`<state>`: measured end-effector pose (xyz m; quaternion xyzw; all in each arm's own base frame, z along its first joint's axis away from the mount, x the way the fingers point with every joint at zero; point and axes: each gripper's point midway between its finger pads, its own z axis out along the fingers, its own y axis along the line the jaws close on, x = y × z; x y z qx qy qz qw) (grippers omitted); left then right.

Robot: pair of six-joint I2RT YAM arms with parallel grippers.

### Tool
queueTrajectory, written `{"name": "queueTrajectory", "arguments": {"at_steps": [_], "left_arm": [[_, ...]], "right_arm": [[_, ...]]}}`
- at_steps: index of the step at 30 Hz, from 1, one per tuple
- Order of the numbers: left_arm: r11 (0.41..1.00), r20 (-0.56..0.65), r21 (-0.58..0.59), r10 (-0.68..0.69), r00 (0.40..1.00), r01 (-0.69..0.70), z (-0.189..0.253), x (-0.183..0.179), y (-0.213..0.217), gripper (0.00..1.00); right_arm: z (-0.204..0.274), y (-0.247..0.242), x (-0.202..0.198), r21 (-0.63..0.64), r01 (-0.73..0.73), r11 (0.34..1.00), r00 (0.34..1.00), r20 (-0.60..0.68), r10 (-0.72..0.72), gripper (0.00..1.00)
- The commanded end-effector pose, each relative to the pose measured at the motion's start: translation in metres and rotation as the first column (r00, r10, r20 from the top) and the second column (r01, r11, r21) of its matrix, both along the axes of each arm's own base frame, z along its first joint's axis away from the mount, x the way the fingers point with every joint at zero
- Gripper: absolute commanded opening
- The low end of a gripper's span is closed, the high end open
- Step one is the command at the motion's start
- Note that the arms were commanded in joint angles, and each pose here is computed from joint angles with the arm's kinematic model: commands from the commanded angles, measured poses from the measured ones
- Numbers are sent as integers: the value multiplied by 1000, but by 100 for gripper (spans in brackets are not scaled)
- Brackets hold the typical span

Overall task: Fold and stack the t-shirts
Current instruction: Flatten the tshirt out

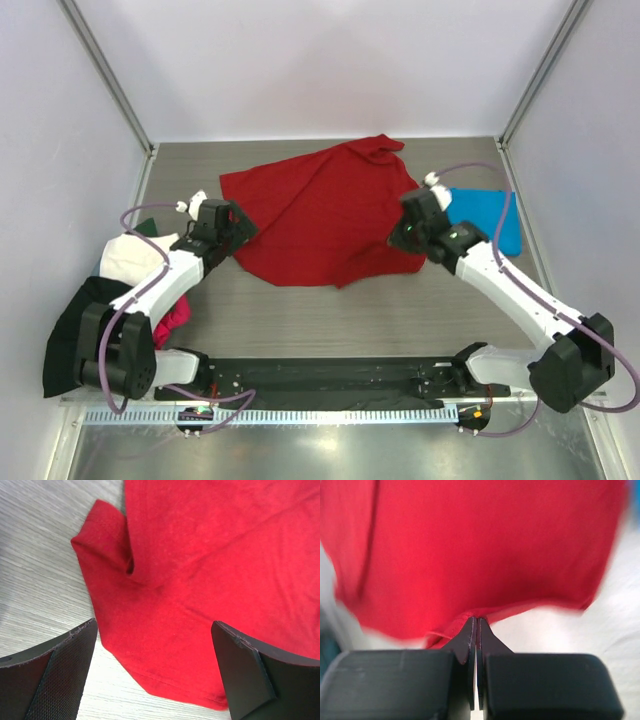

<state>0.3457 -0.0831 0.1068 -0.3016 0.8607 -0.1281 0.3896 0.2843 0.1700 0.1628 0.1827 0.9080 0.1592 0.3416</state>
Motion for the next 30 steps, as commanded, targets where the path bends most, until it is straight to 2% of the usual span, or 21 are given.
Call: {"name": "queueTrajectory", "arguments": {"at_steps": [1, 3, 5, 8, 9, 17, 20, 23, 26, 27, 30], "left_arm": [[1000, -4, 17, -6, 1000, 6, 4, 9, -1, 95], [1000, -17, 14, -17, 1000, 18, 0, 11, -5, 95], [999, -25, 24, -35, 999, 35, -2, 12, -9, 94], [997, -26, 42, -57, 998, 58, -2, 13, -16, 93], [997, -32, 47, -63, 998, 64, -3, 14, -17, 93], [985, -84, 103, -132, 988, 141, -7, 13, -40, 92], [981, -121, 101, -155, 981, 167, -12, 9, -49, 86], [985, -174, 110, -110, 979, 131, -22, 4, -44, 82], [983, -228, 166, -36, 973, 75, -34, 0, -31, 80], [974, -241, 218, -14, 970, 68, -40, 2, -22, 78], [969, -238, 234, -21, 971, 79, -42, 6, -22, 77]], "right_arm": [[34, -57, 45, -70, 148, 987, 984, 114, -139, 1], [41, -87, 57, -78, 246, 966, 962, 138, -234, 1], [40, -130, 69, -60, 391, 918, 914, 145, -379, 1], [28, -160, 82, 2, 472, 882, 875, 121, -469, 1], [14, -161, 87, 6, 472, 882, 879, 81, -470, 1], [-16, -177, 116, 10, 491, 871, 871, 16, -491, 1], [-20, -176, 121, 12, 476, 879, 879, 10, -477, 1], [-22, -173, 120, 22, 468, 884, 884, 13, -468, 1], [-22, -170, 121, 38, 454, 890, 890, 17, -455, 1], [-23, -167, 120, 48, 439, 897, 898, 11, -440, 1], [-25, -163, 121, 57, 425, 903, 905, 5, -426, 1]]}}
